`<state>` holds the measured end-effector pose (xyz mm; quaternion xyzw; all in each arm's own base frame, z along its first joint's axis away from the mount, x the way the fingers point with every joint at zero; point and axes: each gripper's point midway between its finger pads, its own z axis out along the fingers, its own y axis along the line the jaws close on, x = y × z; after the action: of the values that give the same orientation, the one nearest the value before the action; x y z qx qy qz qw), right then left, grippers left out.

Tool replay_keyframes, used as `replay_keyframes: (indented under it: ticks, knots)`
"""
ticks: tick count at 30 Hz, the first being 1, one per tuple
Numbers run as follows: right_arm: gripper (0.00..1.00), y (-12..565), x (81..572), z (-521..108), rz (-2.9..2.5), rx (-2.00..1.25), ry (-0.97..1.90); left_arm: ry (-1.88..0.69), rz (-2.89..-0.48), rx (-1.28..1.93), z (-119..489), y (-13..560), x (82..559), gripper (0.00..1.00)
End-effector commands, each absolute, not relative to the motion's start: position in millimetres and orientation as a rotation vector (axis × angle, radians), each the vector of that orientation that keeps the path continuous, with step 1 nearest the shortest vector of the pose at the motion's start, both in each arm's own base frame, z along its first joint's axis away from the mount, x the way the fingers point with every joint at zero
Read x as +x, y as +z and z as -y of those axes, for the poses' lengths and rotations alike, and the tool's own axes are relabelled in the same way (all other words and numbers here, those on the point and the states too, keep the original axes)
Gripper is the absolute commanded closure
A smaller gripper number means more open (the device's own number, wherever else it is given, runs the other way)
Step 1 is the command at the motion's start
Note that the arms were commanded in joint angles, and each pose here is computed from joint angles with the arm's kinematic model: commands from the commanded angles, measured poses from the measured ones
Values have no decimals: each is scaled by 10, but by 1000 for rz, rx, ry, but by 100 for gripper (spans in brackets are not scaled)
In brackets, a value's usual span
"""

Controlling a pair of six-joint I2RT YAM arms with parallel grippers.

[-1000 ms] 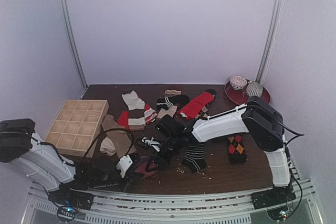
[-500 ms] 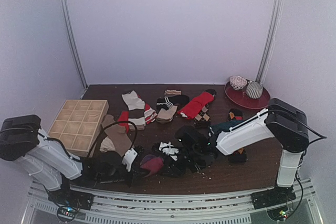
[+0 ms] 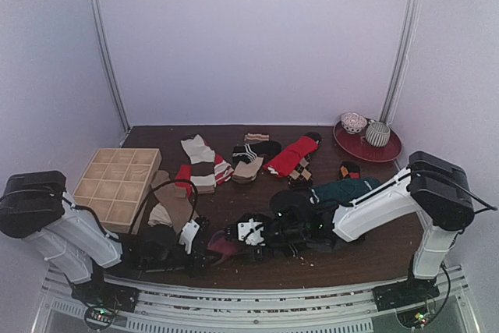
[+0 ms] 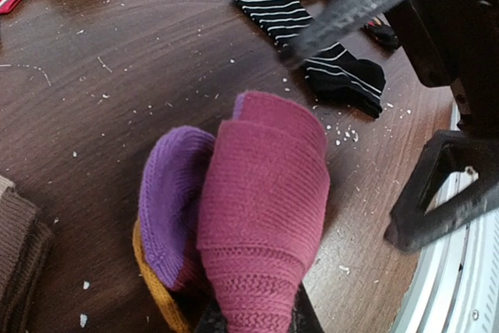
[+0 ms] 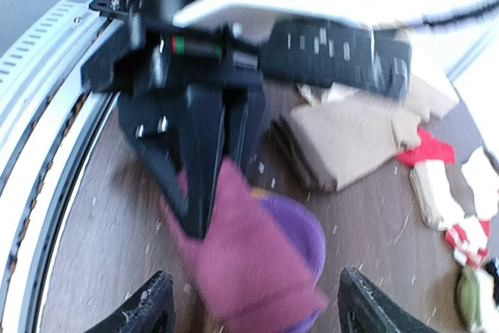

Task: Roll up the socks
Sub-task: Roll a pair of socks at the center of the board.

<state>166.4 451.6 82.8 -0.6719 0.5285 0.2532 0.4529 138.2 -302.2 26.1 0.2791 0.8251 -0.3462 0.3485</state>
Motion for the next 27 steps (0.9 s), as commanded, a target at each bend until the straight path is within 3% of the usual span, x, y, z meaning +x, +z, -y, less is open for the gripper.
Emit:
replay_keyframes:
  ticks: [1,13,15,22,24,27]
  knots:
    - [28,646,1589,-4661,-1236,-1814,626,-749,-2473,868,2535,-474,972,100]
    - [35,201,1630,-4554,-1397,-1894,618,-763,-2477,886,2518,-490,933,100]
    - [42,189,1637,-4564,-1413,-1896,626,-761,-2477,891,2518,-497,931,100]
    - [79,-23,1628,-4550,-1676,-1922,702,-741,-2455,899,2554,-471,982,98]
    - [82,-108,1613,-4505,-1803,-1890,755,-713,-2418,905,2587,-407,1054,68]
    - [83,-260,1567,-4380,-2020,-1844,803,-664,-2338,928,2662,-232,1186,41]
